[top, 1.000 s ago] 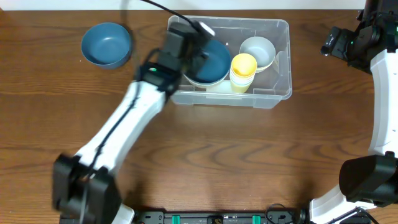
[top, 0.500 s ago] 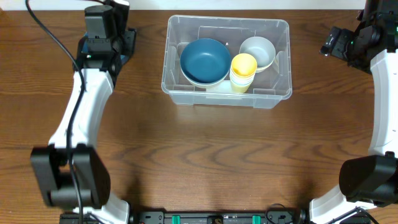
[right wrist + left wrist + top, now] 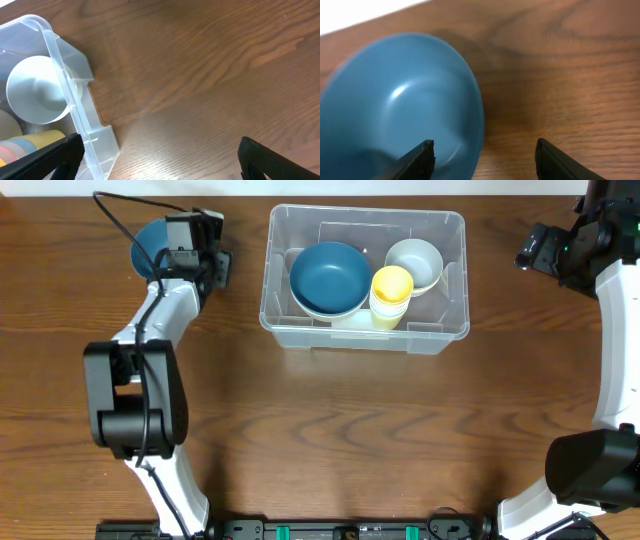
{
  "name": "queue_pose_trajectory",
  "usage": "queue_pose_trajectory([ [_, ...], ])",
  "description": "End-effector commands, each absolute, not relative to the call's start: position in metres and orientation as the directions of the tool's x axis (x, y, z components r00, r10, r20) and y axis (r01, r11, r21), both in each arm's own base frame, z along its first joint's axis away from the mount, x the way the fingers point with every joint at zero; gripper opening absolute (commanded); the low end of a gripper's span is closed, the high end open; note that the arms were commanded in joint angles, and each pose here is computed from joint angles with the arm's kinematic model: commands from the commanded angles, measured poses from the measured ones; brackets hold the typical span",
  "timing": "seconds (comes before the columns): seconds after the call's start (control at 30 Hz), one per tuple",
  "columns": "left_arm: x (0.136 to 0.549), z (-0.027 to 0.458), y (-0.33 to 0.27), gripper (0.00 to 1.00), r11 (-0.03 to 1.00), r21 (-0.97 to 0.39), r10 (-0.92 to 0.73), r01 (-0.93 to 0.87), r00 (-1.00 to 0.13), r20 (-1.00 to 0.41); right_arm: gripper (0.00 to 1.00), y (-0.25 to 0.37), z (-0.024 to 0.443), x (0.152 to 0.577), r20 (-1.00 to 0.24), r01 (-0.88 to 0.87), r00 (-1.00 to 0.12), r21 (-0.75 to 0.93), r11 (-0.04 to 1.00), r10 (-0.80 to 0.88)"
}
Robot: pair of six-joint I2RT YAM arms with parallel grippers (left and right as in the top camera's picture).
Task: Pack container
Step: 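Grasp the remaining dark-blue bowl's rim with the left gripper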
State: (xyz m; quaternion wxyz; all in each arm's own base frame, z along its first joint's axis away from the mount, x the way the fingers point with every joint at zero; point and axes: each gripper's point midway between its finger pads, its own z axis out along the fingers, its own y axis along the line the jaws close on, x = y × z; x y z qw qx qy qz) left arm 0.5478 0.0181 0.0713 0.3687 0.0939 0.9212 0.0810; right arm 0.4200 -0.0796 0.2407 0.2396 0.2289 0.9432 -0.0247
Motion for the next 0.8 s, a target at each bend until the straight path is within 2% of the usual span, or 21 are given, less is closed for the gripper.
queue_pose_trajectory([
  [0.0, 0.547, 0.050, 0.022, 0.64, 0.975, 0.197, 0.209, 0.104, -0.735, -0.645, 0.99, -0.083, 0.253, 0.419, -0.494, 0.445, -0.766, 0.055, 0.894, 0.411],
  [0.03, 0.547, 0.046, 0.023, 0.63, 0.975, 0.196, 0.208, 0.105, -0.740, -0.639, 0.99, -0.083, 0.253, 0.419, -0.494, 0.445, -0.766, 0.055, 0.894, 0.412],
  [0.17, 0.544, 0.034, 0.025, 0.44, 0.976, 0.193, 0.204, 0.105, -0.757, -0.621, 0.99, -0.083, 0.253, 0.419, -0.494, 0.445, -0.766, 0.055, 0.894, 0.411],
  [0.33, 0.542, 0.036, 0.026, 0.06, 0.976, 0.192, 0.203, 0.106, -0.762, -0.614, 0.99, -0.082, 0.253, 0.419, -0.494, 0.442, -0.767, 0.055, 0.895, 0.409],
  [0.53, 0.531, 0.066, 0.021, 0.06, 0.976, 0.190, 0.205, 0.110, -0.764, -0.612, 0.99, -0.082, 0.253, 0.419, -0.494, 0.443, -0.767, 0.055, 0.895, 0.410],
  [0.67, 0.519, 0.127, 0.013, 0.06, 0.987, 0.152, 0.149, 0.061, -0.724, -0.674, 0.99, -0.082, 0.253, 0.419, -0.494, 0.443, -0.767, 0.055, 0.895, 0.410],
  [0.77, 0.501, 0.186, -0.002, 0.06, 0.985, 0.153, 0.165, 0.077, -0.665, -0.729, 0.99, -0.082, 0.253, 0.419, -0.494, 0.443, -0.767, 0.055, 0.895, 0.410],
])
